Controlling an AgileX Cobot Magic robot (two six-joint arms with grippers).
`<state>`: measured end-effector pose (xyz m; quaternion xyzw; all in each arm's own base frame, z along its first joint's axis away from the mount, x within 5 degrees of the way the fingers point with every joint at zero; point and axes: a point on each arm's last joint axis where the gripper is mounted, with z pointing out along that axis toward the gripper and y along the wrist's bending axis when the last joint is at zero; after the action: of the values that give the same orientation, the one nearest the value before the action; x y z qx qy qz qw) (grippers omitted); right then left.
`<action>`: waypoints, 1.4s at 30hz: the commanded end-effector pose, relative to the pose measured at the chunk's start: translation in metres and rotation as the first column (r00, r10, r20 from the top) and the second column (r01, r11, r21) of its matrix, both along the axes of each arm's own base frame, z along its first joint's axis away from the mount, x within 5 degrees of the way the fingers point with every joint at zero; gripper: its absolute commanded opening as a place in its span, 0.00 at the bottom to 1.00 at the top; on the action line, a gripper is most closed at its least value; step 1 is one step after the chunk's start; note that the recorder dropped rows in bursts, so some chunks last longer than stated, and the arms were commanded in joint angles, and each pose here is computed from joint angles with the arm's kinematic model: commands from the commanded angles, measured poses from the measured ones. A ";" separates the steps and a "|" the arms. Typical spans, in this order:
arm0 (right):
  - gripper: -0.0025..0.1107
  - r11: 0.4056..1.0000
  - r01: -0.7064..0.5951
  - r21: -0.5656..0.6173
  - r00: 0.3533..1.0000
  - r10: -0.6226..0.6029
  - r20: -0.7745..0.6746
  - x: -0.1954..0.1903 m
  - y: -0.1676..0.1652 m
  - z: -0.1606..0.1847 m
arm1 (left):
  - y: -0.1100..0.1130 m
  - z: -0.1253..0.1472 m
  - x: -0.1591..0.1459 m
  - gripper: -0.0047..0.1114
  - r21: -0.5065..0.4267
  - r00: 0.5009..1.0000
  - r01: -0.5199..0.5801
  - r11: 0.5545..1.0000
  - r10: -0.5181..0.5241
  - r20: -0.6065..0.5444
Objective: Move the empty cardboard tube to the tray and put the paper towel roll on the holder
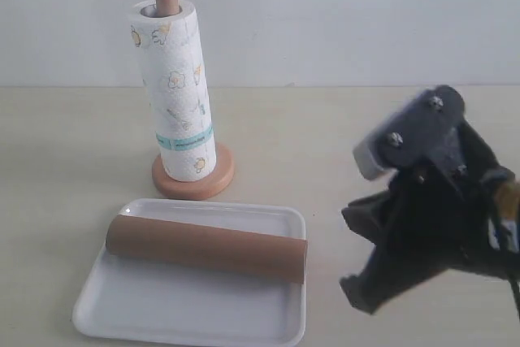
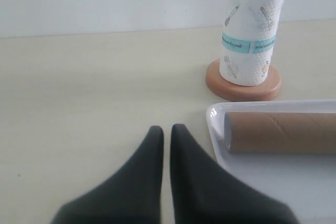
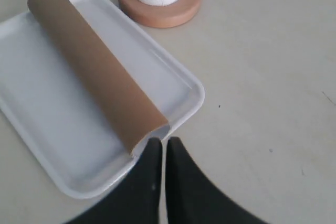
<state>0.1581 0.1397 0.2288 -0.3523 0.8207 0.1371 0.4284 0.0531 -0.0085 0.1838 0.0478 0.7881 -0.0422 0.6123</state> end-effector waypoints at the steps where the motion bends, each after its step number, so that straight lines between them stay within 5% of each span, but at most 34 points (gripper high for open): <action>1: 0.04 0.997 -0.037 0.075 0.993 0.028 0.115 -0.032 -0.026 -0.015 | 0.000 -0.001 0.000 0.08 -0.002 1.000 -0.002 1.000 0.002 0.002; 9: 0.04 0.971 0.041 0.234 0.957 -0.105 0.269 -0.073 -0.077 -0.043 | 0.000 -0.001 0.000 0.08 -0.002 1.000 -0.002 1.000 0.002 0.002; 13: 0.04 0.941 0.094 0.324 0.922 -0.206 0.329 -0.079 -0.090 -0.031 | 0.000 -0.001 0.000 0.08 -0.002 1.000 -0.002 1.000 0.002 0.002; 25: 0.04 0.744 0.366 0.558 0.734 -0.600 0.318 -0.100 -0.128 -0.020 | 0.000 -0.001 0.000 0.08 -0.002 1.000 -0.002 1.000 0.002 0.002; 32: 0.04 0.653 0.547 0.524 0.674 -0.715 0.187 -0.102 -0.137 -0.033 | 0.000 -0.001 0.000 0.08 -0.002 1.000 -0.002 1.000 0.002 0.002; 42: 0.04 0.632 0.623 0.461 0.681 -0.728 0.077 -0.104 -0.137 -0.045 | 0.000 -0.001 0.000 0.08 -0.002 1.000 -0.002 1.000 0.002 0.002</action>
<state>0.0545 0.0021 0.1846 0.0585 0.7811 0.0784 0.6167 0.0531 -0.0085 0.1838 0.0478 0.7881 -0.0422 0.6123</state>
